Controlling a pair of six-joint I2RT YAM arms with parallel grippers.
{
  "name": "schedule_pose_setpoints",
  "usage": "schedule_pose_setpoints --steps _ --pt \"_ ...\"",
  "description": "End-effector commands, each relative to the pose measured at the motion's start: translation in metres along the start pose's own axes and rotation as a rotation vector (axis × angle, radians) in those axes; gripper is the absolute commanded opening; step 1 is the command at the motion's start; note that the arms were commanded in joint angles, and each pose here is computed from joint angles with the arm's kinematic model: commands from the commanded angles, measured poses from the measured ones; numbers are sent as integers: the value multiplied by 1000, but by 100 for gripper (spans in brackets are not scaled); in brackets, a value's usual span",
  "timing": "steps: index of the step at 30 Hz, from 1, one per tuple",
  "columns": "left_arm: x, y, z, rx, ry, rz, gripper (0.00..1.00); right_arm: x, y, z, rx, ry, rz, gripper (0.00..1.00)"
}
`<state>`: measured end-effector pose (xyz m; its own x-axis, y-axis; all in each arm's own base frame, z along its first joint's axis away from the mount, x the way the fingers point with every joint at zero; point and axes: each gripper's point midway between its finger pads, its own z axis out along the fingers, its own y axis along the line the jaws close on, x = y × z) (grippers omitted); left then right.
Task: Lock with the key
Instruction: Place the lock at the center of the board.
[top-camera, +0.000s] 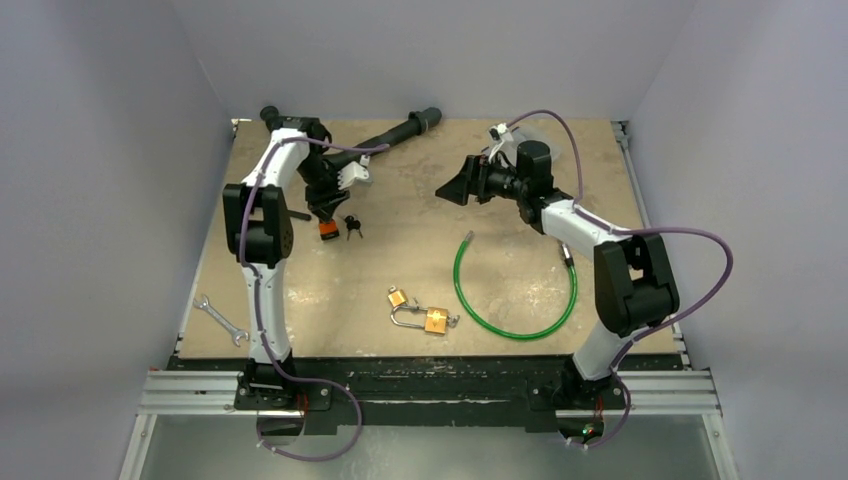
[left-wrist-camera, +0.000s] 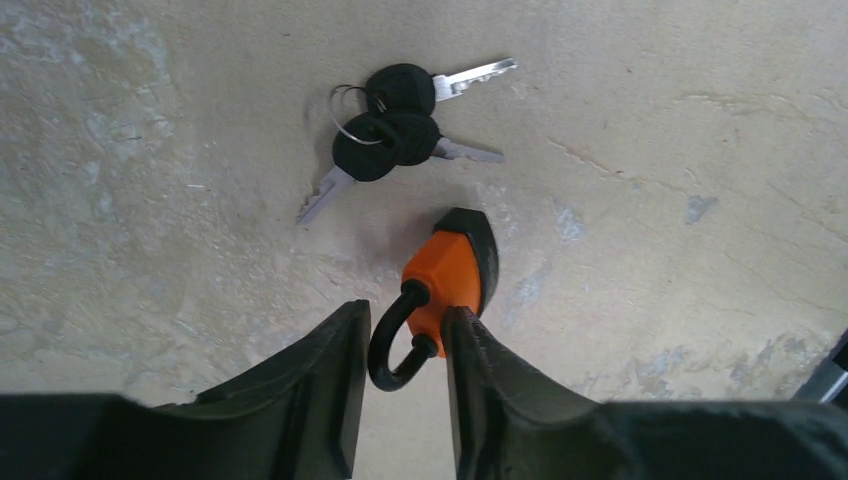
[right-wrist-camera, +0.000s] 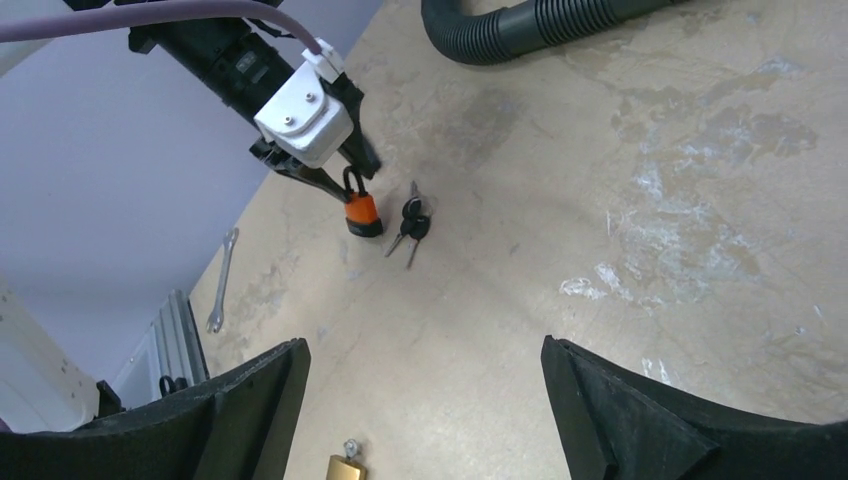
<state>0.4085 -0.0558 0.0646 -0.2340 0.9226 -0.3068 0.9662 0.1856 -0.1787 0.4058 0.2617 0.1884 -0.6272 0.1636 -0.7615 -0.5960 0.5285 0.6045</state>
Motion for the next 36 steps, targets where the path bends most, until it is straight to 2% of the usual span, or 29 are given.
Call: schedule_pose_setpoints --steps 1,13,14,16,22,27,29,31,36 --pt "-3 15 -3 -27 -7 54 40 -9 8 -10 -6 -18 -45 96" --pt "-12 25 -13 -87 -45 51 54 -7 8 -11 -12 10 -77 98" --pt "-15 27 -18 -101 -65 39 59 -6 8 -12 -8 20 -95 98" --pt "-24 29 -31 -129 -122 10 71 -6 5 -17 15 44 -180 99" --pt "-61 23 -85 -226 -406 -130 77 11 8 -44 61 137 -332 99" --pt "-77 4 -131 -345 -658 -256 89 49 13 -73 66 268 -460 98" --pt "-88 -22 -137 -339 -737 -200 95 61 13 -83 73 302 -501 98" --pt "-93 -62 -131 -319 -759 -58 97 70 12 -92 83 324 -519 98" --pt "-100 -133 -70 -177 -515 333 97 98 27 -109 -14 434 -493 98"
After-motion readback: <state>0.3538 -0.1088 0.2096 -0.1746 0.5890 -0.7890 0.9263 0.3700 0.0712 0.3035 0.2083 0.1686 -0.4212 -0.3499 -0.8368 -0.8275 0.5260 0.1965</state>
